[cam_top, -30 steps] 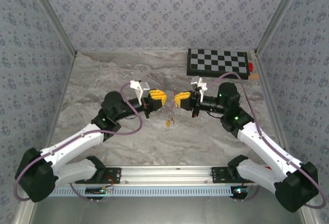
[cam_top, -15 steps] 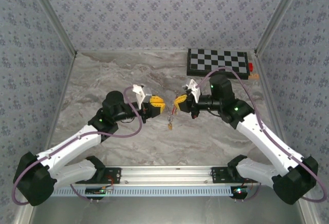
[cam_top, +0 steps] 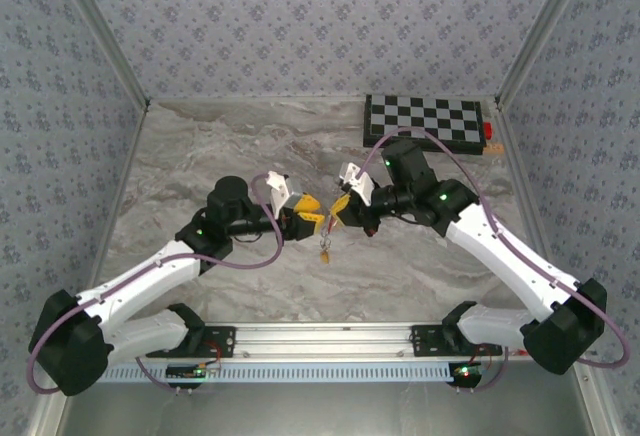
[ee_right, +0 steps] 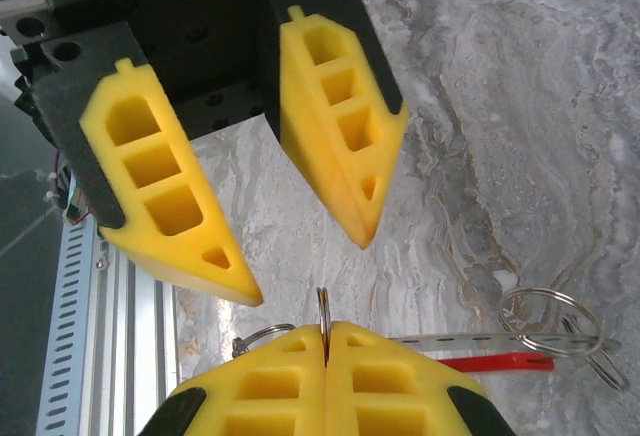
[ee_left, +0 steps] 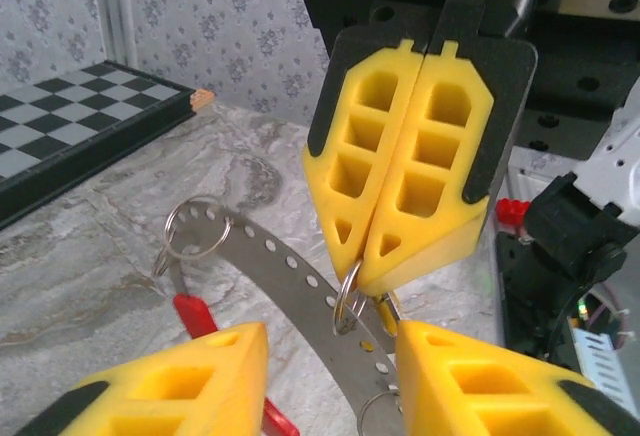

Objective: Put the keys on the keyring

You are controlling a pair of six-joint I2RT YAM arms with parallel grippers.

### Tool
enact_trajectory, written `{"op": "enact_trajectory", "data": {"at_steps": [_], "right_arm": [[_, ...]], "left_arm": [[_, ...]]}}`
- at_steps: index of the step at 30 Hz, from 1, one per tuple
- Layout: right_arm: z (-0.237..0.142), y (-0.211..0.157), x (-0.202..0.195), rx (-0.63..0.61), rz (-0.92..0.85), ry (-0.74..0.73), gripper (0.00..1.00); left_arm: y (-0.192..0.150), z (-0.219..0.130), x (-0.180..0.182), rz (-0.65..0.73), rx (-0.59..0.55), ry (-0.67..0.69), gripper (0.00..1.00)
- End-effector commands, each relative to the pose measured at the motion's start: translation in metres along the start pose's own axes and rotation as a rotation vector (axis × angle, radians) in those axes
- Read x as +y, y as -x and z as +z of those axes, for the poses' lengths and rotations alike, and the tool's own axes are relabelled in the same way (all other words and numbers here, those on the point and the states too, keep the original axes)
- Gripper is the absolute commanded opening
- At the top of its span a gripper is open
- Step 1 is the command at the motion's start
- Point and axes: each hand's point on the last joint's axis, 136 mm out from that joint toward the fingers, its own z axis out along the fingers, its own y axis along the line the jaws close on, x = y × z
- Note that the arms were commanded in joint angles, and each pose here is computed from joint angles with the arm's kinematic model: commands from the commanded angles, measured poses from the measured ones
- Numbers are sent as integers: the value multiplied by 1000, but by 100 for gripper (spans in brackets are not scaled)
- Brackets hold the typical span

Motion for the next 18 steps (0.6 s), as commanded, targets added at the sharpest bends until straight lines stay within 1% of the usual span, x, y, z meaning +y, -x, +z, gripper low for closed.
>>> {"op": "enact_trajectory", "data": {"at_steps": [1,8,11,18], "right_arm": [[-3,8,3,-4,-38,0,0],[-1,8,5,-8,-45,8,0],[-1,7,5,-8,-48,5,0],[-3,7,4,-22,-54,-5,0]], "left_arm": [[20,-2,-7,48,-31,-43,44],[20,1,-10,33,-35,-79,43],[27,0,-5,-17,-59,-77,41],[39,-3,-4,-107,-81,-124,40]]}}
